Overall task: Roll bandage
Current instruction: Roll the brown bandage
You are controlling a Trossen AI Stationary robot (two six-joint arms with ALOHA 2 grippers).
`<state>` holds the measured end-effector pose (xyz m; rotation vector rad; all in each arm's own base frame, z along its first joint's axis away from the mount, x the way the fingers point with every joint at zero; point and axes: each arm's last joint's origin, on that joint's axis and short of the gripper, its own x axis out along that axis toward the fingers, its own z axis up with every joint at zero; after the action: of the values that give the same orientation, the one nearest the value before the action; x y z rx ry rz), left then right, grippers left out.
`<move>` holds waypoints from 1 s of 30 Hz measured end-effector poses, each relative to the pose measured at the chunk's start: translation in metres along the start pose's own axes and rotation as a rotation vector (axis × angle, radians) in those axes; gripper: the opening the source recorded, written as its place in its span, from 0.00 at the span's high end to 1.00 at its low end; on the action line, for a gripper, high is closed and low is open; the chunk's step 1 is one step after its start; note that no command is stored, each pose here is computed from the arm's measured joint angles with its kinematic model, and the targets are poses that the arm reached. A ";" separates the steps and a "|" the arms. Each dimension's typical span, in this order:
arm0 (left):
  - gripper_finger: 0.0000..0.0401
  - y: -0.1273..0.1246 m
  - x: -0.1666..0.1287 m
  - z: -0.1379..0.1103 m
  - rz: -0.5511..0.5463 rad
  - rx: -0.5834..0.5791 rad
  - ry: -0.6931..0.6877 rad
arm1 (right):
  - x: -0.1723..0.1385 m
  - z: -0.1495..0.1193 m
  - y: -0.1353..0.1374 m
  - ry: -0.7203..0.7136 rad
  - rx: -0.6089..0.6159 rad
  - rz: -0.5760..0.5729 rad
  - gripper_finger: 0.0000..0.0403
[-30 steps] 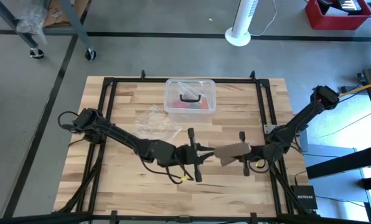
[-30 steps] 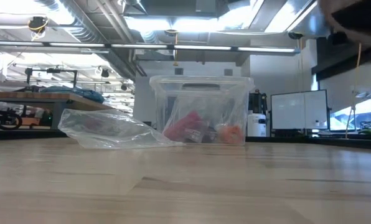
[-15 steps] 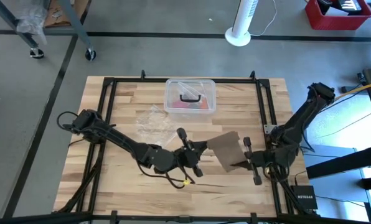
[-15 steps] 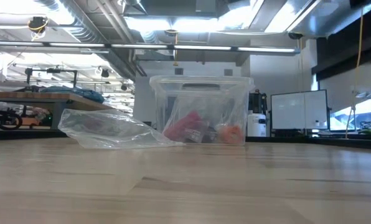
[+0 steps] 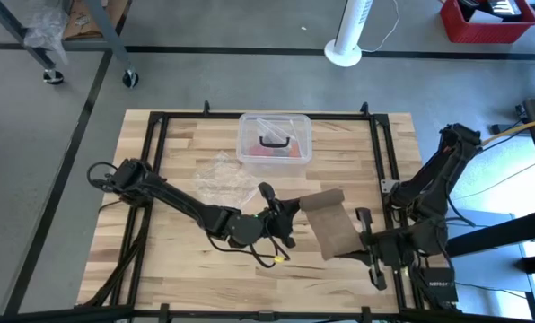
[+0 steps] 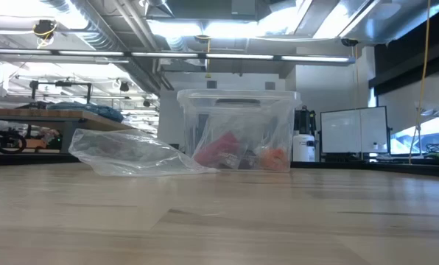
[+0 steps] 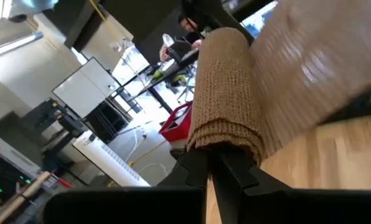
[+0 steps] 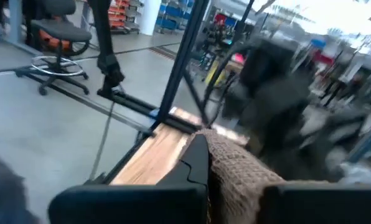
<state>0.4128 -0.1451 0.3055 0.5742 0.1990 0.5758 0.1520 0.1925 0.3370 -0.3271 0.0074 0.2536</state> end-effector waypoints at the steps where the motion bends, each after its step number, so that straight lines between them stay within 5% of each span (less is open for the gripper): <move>1: 1.00 -0.005 0.000 -0.002 -0.004 0.022 0.004 | 0.001 0.006 -0.002 0.001 -0.024 -0.007 0.99; 8: 1.00 -0.027 0.006 -0.016 -0.011 0.094 0.017 | 0.014 0.032 -0.036 0.039 -0.064 -0.130 0.98; 14: 1.00 -0.040 -0.003 -0.017 -0.042 0.141 0.012 | 0.031 0.025 -0.078 0.151 -0.022 -0.259 0.99; 23: 1.00 -0.046 -0.014 -0.014 -0.068 0.195 -0.005 | 0.046 -0.023 -0.134 0.400 0.318 -0.297 0.95; 30: 1.00 -0.047 -0.010 -0.021 -0.087 0.173 0.034 | 0.053 -0.057 -0.149 0.583 0.573 -0.212 0.72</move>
<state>0.4190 -0.1733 0.2619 0.7199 0.3067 0.4870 0.2424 0.0509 0.3278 0.1787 0.6071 -0.0664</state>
